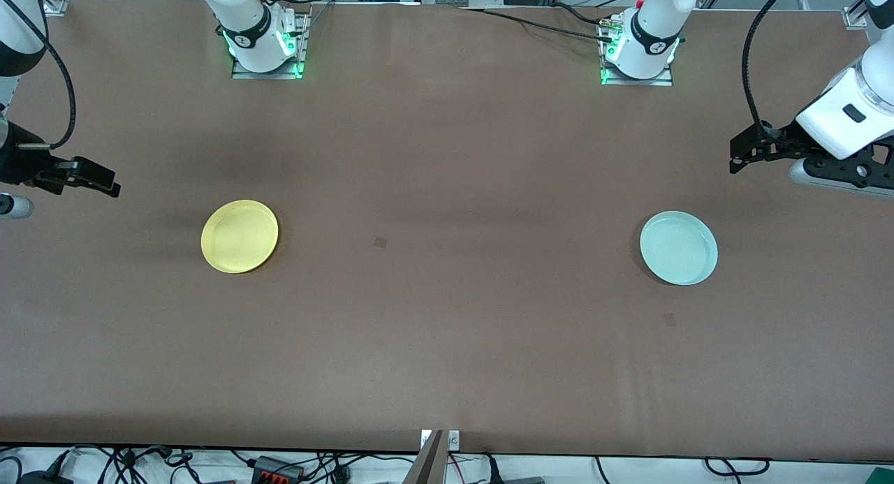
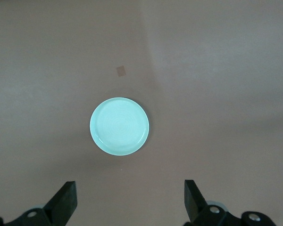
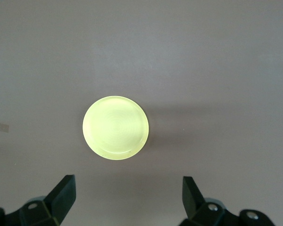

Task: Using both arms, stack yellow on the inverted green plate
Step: 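Move the right gripper toward the yellow plate while the left gripper waits, then grasp the yellow plate rim with the right gripper while the left grasps green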

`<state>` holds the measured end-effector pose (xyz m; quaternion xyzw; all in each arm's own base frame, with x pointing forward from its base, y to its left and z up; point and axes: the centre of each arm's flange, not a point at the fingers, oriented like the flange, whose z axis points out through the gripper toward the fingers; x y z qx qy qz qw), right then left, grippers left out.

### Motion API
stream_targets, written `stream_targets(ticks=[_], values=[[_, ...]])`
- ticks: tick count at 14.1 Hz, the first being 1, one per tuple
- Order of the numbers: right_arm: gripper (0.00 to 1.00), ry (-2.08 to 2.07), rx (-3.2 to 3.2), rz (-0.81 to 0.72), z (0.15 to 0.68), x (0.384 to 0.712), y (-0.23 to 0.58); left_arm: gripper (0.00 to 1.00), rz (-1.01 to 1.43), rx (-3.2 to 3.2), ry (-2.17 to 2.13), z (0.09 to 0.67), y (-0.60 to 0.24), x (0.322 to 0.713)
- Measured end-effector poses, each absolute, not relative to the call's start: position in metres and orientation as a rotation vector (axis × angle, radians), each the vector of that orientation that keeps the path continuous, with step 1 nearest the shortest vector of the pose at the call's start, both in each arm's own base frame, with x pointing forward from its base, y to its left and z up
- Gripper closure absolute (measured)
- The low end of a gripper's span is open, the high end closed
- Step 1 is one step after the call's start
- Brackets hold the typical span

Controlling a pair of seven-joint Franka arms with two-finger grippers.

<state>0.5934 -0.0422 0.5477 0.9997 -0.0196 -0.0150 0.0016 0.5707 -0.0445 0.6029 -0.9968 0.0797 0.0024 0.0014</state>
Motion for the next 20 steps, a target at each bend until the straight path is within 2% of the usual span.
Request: stream_targets(ticks=[13, 17, 20], values=[[0.00, -0.049, 3.137, -0.105, 0.527, 0.599, -0.038, 0.00, 0.016, -3.128, 0.259, 0.602, -0.049, 0.570], [0.00, 0.088, 3.131, -0.175, 0.501, 0.607, 0.015, 0.00, 0.086, -3.131, 0.227, 0.584, -0.041, 0.576], [0.00, 0.183, 3.114, -0.259, 0.470, 0.610, 0.056, 0.00, 0.204, -3.129, 0.217, 0.548, -0.032, 0.589]])
